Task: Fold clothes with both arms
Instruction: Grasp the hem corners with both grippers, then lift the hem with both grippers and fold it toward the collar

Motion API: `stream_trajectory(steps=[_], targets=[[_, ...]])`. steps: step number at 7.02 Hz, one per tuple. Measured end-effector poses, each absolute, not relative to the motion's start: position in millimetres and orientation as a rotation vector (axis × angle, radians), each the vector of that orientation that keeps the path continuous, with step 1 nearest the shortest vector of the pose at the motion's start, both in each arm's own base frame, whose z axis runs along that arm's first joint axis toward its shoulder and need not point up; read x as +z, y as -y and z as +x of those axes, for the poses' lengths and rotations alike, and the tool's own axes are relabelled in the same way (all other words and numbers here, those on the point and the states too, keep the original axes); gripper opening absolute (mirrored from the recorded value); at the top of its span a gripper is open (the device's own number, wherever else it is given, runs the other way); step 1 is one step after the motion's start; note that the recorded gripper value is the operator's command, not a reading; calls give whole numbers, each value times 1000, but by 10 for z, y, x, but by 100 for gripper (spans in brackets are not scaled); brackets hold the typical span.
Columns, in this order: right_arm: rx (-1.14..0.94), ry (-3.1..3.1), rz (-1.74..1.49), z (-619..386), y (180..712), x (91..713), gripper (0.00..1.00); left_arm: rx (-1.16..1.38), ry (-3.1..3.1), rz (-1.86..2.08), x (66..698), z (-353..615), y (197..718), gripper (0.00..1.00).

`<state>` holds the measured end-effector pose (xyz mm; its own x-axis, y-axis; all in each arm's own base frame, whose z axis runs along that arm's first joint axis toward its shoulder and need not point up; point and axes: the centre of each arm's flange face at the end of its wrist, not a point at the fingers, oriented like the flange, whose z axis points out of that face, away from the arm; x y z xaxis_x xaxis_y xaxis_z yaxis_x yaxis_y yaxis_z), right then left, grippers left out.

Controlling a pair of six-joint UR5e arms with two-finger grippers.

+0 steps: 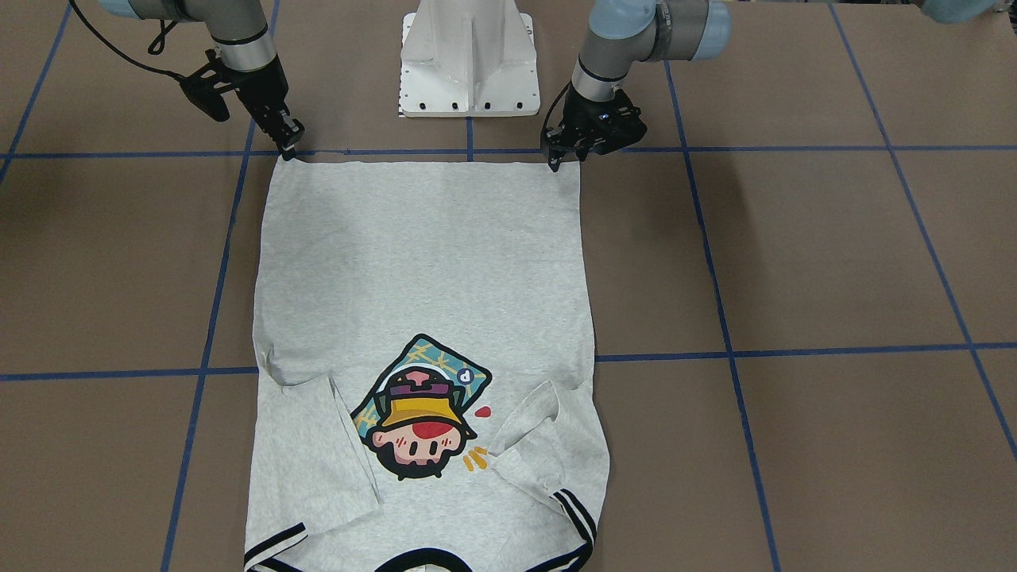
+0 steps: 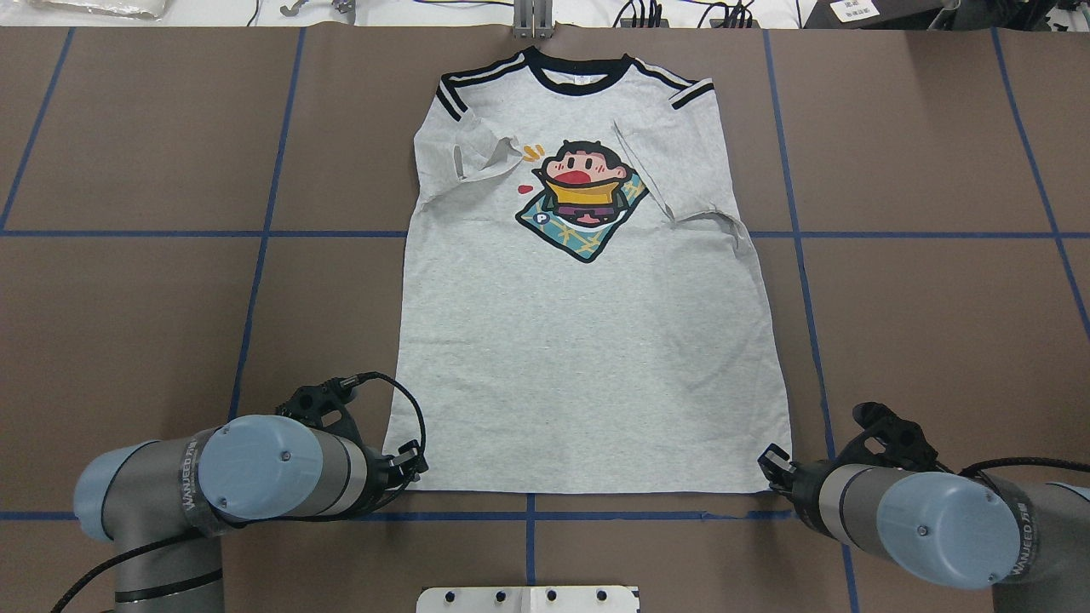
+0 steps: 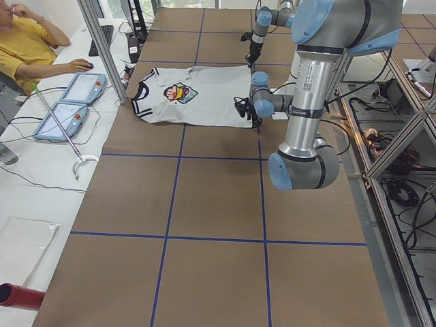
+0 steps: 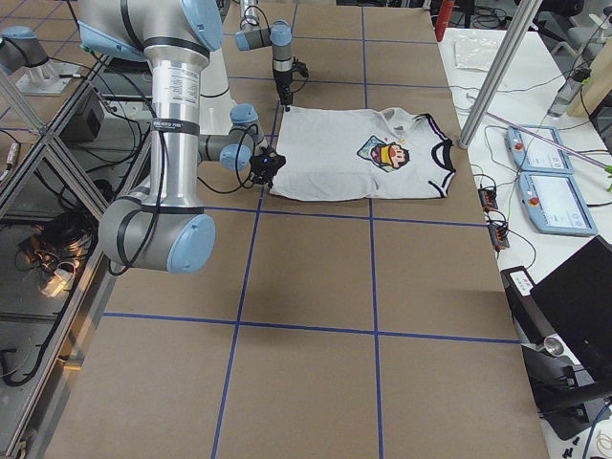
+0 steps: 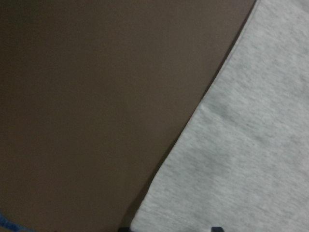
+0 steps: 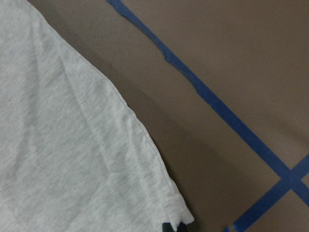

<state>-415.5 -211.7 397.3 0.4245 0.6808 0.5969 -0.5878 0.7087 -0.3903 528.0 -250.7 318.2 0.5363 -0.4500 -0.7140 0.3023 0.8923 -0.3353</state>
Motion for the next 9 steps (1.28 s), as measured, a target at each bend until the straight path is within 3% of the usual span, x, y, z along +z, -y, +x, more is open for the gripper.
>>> stream_trajectory(steps=[1,2,9], targets=[[796,808,-128,-4154,2117,3971,0,-451,-894,-178,3211,5274,2507,42],[796,808,-128,-4155,2118,3968,0,-451,-893,-178,3220,5274,2507,0],[794,844,-136,-4234,2128,3789,0,-448,-937,-172,3097,4849,2431,0]])
